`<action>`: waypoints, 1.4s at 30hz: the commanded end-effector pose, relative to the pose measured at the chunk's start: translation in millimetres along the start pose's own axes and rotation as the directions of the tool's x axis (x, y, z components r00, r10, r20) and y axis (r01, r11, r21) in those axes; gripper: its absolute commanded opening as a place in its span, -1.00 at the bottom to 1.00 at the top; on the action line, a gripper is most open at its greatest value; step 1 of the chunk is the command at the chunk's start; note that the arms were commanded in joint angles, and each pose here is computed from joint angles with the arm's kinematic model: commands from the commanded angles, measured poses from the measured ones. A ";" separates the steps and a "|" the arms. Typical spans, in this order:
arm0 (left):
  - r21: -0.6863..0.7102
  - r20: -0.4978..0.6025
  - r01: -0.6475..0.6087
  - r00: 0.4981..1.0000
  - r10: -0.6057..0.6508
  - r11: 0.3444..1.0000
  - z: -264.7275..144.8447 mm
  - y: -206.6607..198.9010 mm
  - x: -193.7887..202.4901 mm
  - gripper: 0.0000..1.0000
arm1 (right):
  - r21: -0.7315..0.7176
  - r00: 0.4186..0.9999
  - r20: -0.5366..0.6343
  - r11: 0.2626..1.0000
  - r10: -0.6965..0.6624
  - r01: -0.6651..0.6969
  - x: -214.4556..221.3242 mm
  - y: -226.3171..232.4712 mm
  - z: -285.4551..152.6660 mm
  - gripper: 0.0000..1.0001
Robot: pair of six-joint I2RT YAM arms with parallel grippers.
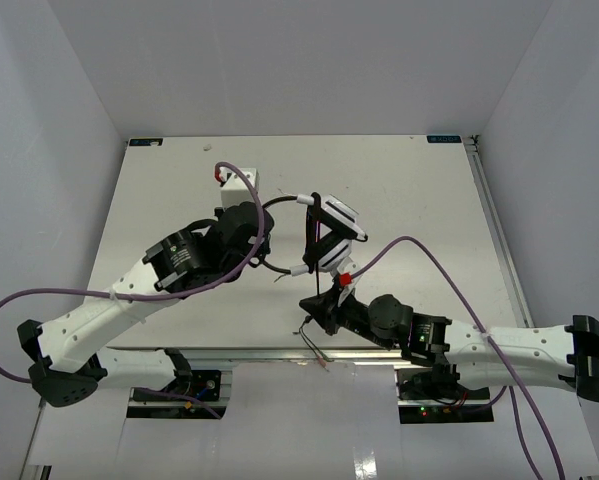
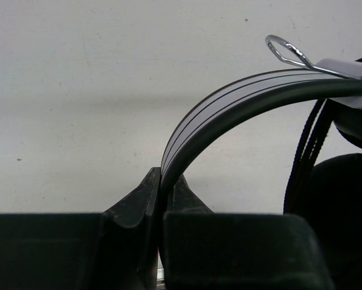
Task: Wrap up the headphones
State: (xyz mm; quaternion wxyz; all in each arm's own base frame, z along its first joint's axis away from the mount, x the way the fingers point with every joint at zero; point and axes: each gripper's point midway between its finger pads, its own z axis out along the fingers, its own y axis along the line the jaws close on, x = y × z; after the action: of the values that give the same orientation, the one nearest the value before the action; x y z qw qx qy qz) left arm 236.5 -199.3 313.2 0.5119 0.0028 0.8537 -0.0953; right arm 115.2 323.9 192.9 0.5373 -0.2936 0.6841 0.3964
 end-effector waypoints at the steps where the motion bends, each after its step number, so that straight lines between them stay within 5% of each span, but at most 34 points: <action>1: 0.226 0.121 0.274 0.944 -0.306 0.935 -39.3 -20.2 -60.6 -1.00 | 0.049 0.998 0.049 0.998 -0.030 0.028 3.2 -8.9 6.8 -0.84; 24: 0.357 0.028 0.313 0.938 -0.345 0.880 -62.4 -37.5 -60.7 -1.00 | -0.008 0.960 0.216 0.983 -0.176 0.182 8.7 -2.1 28.2 -0.22; 42: 0.404 -0.007 0.335 0.931 -0.364 0.851 -69.0 -47.5 -62.8 -1.00 | 0.012 0.944 0.271 0.981 -0.188 0.192 21.3 -16.5 25.9 -0.14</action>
State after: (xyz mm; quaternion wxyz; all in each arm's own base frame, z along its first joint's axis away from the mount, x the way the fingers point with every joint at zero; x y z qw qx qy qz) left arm 203.6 -222.1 348.6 0.4775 -0.0138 0.8371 -0.2665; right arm 131.0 341.7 141.4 0.6234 -0.3440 0.6011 0.3629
